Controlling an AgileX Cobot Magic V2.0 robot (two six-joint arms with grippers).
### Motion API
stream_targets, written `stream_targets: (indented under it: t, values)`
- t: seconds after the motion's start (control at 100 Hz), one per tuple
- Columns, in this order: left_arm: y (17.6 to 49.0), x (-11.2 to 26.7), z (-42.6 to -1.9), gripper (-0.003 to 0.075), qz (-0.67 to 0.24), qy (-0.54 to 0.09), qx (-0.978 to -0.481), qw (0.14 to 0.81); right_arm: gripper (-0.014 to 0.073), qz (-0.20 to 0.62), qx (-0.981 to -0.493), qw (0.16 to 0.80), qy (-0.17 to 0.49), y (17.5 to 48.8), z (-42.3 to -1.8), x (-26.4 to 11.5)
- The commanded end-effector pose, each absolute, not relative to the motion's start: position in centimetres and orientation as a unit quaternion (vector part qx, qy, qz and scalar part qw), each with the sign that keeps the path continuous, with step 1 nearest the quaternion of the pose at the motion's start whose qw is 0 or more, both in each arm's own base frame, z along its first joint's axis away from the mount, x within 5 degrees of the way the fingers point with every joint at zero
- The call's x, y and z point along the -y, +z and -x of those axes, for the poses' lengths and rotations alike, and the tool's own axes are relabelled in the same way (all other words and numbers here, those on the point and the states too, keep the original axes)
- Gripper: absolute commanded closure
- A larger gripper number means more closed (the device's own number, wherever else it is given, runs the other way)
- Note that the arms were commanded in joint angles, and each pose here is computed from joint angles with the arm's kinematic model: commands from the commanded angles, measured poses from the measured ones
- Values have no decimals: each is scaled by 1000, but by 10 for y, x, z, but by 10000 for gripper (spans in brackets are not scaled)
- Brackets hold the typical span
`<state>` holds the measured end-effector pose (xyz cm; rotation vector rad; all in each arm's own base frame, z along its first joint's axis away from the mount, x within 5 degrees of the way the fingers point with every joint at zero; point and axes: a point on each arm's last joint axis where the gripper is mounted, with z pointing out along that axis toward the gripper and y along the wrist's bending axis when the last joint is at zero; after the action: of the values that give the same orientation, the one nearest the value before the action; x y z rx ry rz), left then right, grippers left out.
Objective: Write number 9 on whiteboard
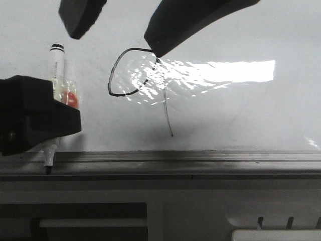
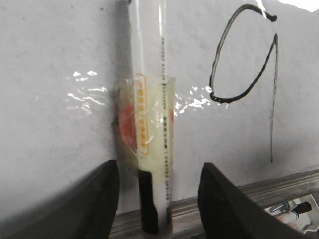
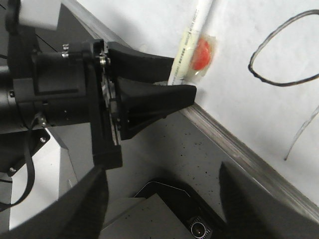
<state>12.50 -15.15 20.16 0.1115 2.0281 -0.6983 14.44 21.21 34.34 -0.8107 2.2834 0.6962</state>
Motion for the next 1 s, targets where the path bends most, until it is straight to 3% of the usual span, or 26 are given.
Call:
stream_targets:
  t: [0.0, 0.09, 0.23, 0.35, 0.48, 0.64, 0.82, 0.99]
  values:
    - [221, 150, -127, 362, -32, -308, -797, 518, 216, 306, -842, 346, 279, 361, -145, -211]
    - [231, 145, -124, 362, -39, -319, -784, 531, 358, 309, -836, 359, 276, 363, -145, -209]
    - [246, 134, -116, 370, -74, -321, -759, 561, 675, 312, -823, 386, 276, 371, -145, -205]
    - [258, 122, -108, 451, -69, -349, -739, 573, 664, 312, -803, 423, 281, 376, -142, -198]
    - [266, 109, -96, 744, -80, -383, -721, 572, 664, 306, -772, 470, 300, 370, -134, -186]
    - [270, 97, -80, 740, -158, -382, -687, 598, 664, 321, -698, 560, 311, 348, -117, -160]
    - [256, 87, -66, 740, -227, -377, -669, 599, 664, 307, -600, 641, 365, 315, -87, -127]
    - [242, 80, -61, 740, -238, -376, -670, 594, 664, 312, -604, 636, 365, 267, -67, -101]
